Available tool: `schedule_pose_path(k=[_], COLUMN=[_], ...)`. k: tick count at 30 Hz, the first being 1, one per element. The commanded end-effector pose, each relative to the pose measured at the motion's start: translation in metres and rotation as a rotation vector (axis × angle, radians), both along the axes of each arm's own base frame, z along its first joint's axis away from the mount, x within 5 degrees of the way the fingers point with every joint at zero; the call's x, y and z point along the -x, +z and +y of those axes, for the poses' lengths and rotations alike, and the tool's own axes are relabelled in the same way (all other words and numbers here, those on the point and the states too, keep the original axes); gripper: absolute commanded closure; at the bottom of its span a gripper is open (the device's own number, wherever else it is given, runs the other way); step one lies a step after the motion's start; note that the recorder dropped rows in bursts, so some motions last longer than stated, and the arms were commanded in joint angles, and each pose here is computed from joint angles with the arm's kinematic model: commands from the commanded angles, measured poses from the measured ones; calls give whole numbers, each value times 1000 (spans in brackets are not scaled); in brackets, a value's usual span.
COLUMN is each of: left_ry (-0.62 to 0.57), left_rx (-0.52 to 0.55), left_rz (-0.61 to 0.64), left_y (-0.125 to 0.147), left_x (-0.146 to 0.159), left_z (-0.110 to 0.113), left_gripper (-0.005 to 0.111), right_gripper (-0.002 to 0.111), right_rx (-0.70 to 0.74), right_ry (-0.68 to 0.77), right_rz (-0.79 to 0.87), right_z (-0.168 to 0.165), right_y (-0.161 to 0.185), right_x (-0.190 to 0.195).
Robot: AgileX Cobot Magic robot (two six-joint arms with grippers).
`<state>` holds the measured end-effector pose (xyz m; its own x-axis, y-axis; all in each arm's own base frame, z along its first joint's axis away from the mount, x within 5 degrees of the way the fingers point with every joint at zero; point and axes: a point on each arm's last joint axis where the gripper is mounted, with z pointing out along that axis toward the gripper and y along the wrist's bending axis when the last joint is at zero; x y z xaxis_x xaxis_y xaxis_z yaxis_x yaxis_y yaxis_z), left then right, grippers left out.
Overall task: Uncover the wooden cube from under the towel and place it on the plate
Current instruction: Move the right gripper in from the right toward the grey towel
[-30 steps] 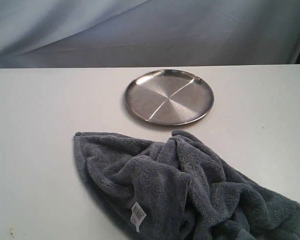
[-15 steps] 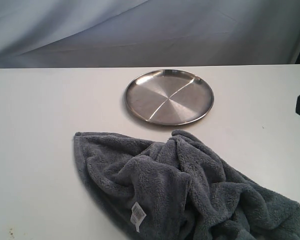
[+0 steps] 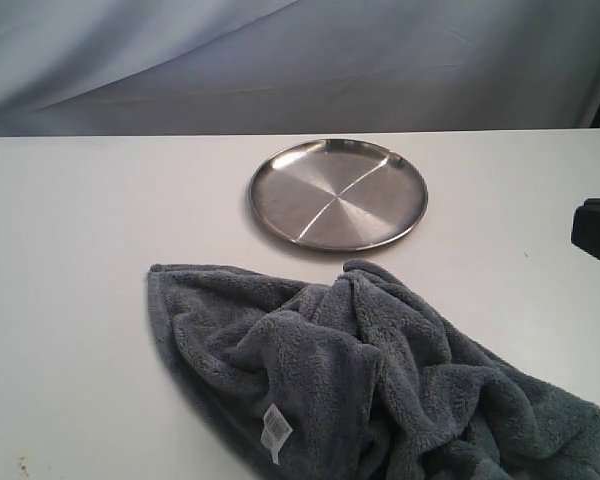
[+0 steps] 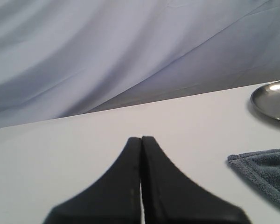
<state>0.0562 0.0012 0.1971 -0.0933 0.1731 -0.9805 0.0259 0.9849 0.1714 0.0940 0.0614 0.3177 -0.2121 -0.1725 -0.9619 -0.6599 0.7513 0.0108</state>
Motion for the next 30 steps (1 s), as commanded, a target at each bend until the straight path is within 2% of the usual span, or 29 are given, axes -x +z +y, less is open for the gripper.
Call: schedule_pose_path(k=[1, 7, 10, 13, 15, 19, 25, 30], left_ry=[0, 0, 0, 0, 0, 0, 0, 0], left_rx=[12, 12, 12, 12, 12, 12, 12, 12], left_rz=[-3, -3, -3, -3, -3, -3, -3, -3], left_y=[0, 0, 0, 0, 0, 0, 0, 0], left_x=[0, 0, 0, 0, 0, 0, 0, 0], left_z=[0, 0, 0, 0, 0, 0, 0, 0], left_gripper=[107, 107, 107, 107, 107, 107, 107, 107], right_gripper=[95, 66, 45, 24, 20, 20, 21, 21], right_rx=[-17, 6, 52, -17, -34, -45, -48, -29], right_ry=[18, 25, 81, 157, 195, 203, 310, 339], right_rz=[23, 56, 69, 154, 199, 277, 213, 246], right_z=[2, 4, 7, 15, 19, 22, 29, 31], right_y=[0, -5, -11, -17, -24, -36, -38, -50], right_x=[-4, -14, -19, -31, -42, -55, -62, -71])
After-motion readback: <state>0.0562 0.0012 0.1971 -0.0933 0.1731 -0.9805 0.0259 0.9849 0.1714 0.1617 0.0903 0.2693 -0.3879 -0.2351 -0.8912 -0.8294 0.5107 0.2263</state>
